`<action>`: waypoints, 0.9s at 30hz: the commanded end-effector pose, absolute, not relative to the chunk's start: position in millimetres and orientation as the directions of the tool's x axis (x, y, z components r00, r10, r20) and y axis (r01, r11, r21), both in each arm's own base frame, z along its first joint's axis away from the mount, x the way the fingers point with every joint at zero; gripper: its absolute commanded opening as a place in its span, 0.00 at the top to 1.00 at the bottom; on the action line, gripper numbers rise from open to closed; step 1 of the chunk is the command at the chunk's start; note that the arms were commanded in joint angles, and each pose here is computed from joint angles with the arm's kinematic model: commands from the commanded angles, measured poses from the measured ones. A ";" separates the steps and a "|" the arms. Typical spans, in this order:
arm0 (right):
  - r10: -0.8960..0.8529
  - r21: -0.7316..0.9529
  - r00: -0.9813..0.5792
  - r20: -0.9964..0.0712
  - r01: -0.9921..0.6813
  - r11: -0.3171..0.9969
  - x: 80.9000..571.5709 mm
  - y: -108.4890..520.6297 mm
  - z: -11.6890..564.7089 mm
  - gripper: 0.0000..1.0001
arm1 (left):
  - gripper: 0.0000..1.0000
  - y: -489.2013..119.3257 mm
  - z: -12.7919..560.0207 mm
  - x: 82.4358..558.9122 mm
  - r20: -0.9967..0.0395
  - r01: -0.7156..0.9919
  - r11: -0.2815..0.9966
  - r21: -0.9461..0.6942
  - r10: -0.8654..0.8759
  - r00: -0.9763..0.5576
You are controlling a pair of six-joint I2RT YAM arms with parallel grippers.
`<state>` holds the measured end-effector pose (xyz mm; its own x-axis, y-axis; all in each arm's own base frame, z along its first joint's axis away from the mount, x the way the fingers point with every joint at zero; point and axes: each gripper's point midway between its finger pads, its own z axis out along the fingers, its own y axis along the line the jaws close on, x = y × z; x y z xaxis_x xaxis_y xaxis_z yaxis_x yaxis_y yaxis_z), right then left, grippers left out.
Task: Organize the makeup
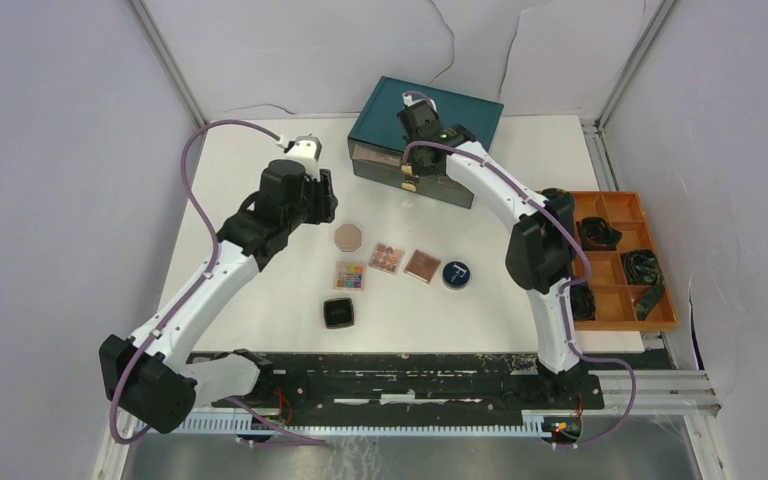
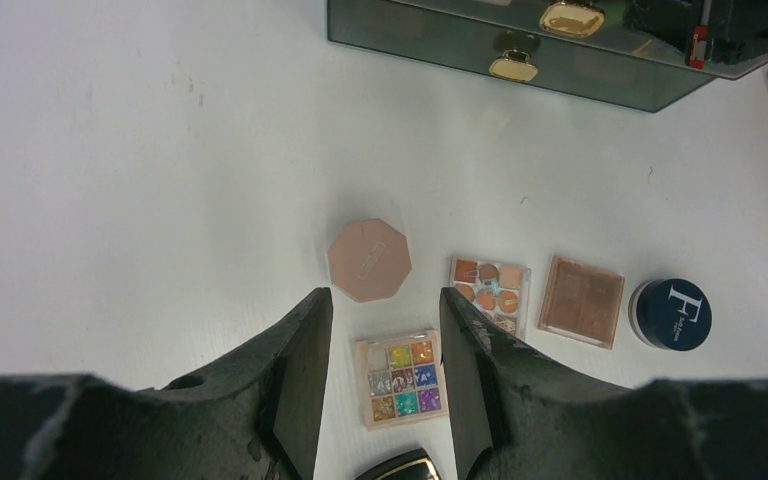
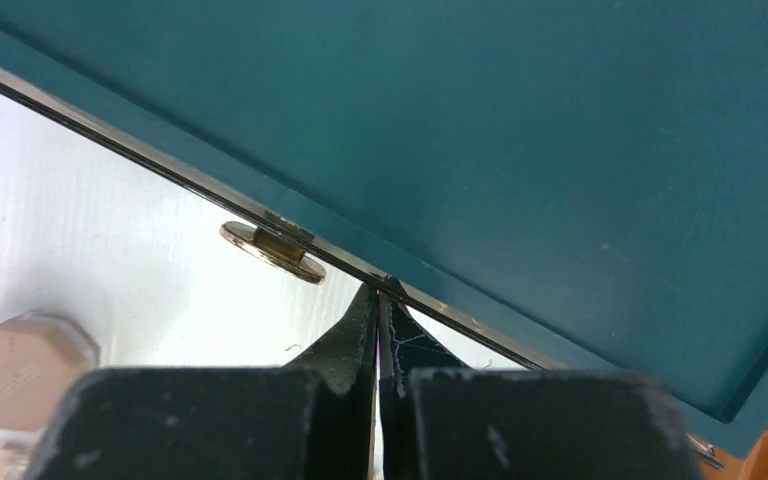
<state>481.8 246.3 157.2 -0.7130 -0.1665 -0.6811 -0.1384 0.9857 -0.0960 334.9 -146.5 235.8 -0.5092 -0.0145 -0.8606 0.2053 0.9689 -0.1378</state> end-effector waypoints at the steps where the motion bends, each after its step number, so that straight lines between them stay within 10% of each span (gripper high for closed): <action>1: -0.161 -0.145 -0.636 -0.754 -0.078 0.986 506.2 235.4 183.1 1.00 | 0.49 -151.9 246.3 335.6 -0.875 0.221 0.958 -0.183 -0.056 -0.481; 22: -0.105 -0.010 -0.635 -0.765 -0.152 0.988 433.1 218.3 244.9 0.86 | 0.09 -210.1 215.5 359.3 -0.799 0.287 0.862 -0.418 -0.198 -0.568; 27: -0.165 -0.123 -0.604 -0.780 -0.111 0.986 410.9 179.5 270.4 0.78 | 0.14 -249.2 196.0 378.1 -0.696 0.270 0.745 -0.610 -0.341 -0.632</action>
<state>424.9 209.7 229.0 -0.6649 -0.1503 -0.7317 -0.1543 0.9861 -0.0624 360.3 -209.0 186.9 -0.6115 -0.1634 -0.7742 0.2606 0.8822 -0.3921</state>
